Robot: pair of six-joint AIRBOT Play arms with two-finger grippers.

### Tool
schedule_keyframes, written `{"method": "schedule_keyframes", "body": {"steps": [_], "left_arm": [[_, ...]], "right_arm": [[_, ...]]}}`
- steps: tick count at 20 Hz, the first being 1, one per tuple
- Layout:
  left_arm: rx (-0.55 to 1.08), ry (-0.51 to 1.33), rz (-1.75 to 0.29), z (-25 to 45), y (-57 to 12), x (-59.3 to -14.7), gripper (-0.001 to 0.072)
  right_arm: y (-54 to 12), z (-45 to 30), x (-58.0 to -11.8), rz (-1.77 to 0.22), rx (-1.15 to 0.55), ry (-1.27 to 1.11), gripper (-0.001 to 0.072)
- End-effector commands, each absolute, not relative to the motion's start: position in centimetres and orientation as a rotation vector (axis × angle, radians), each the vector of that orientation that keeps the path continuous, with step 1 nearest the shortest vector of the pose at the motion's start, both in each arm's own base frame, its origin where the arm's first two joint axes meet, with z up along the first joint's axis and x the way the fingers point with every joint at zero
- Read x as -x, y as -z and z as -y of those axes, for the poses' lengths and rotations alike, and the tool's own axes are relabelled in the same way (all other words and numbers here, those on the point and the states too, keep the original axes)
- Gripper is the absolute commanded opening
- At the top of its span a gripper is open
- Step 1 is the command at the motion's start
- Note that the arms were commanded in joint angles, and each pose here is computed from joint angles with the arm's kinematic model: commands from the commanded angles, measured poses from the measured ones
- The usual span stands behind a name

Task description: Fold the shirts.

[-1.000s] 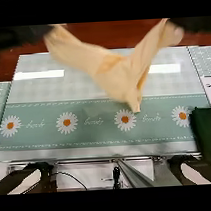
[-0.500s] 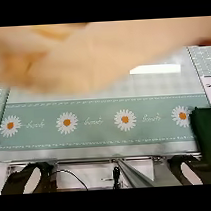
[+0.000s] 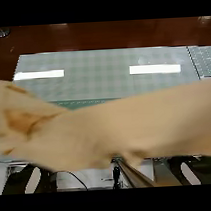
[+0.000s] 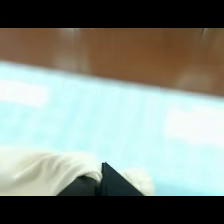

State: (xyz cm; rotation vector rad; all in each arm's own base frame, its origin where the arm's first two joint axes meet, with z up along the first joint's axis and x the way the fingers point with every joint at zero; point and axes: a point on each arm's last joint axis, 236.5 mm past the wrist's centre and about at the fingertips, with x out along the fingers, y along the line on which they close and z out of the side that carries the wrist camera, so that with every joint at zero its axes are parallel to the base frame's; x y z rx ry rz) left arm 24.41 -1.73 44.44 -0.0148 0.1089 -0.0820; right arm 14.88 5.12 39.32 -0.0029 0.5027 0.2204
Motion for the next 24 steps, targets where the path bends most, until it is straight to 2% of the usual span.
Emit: {"method": "schedule_keyframes", "body": {"steps": [1, 4, 9, 11, 14, 15, 16, 17, 18, 19, 22, 24], "left_arm": [[0.158, 0.129, -0.372, 1.9, -33.4, -29.5, 0.0025], [0.288, 0.164, -0.511, 2.6, -24.2, -34.6, 0.0025], [0.365, 0.241, -0.792, 6.9, -11.9, -40.6, 0.0026], [0.412, 0.265, -0.861, 9.2, -8.0, -42.6, 0.0026], [0.534, 0.285, -0.946, 11.8, -3.9, -44.5, 0.0028], [0.578, 0.288, -0.965, 12.4, -3.1, -44.9, 0.0058], [0.611, 0.288, -0.979, 12.7, -2.5, -45.2, 0.0208], [0.611, 0.287, -0.987, 12.7, -2.1, -45.5, 0.0576], [0.607, 0.296, -1.004, 12.6, -2.1, -45.5, 0.0704], [0.588, 0.303, -1.029, 12.0, -2.3, -45.3, 0.0704], [0.504, 0.273, -1.164, 7.3, -2.2, -42.8, 0.0704], [0.532, 0.237, -1.293, 4.4, -0.5, -39.7, 0.0703]], "right_arm": [[-30.4, -5.6, -17.6, -0.76, -0.054, -0.245, 0.0019], [-22.0, -5.7, -22.5, -0.893, -0.132, -0.23, 0.0018], [-6.9, -2.5, -30.1, -1.05, -0.219, -0.033, 0.0019], [-2.8, -1.7, -33.6, -1.065, -0.256, 0.016, 0.0019], [1.0, -0.5, -37.9, -1.093, -0.416, 0.077, 0.0019], [1.8, -0.3, -38.8, -1.108, -0.472, 0.082, 0.0019], [2.2, 0.0, -39.5, -1.116, -0.51, 0.081, 0.002], [2.2, 0.4, -40.2, -1.117, -0.551, 0.079, 0.0091], [1.6, 0.8, -40.7, -1.116, -0.571, 0.061, 0.0412], [0.6, 1.5, -40.8, -1.117, -0.552, 0.024, 0.0624], [-1.9, 7.2, -38.0, -1.164, -0.463, 0.076, 0.062], [-1.7, 11.7, -34.3, -1.193, -0.478, 0.199, 0.0619]]}}
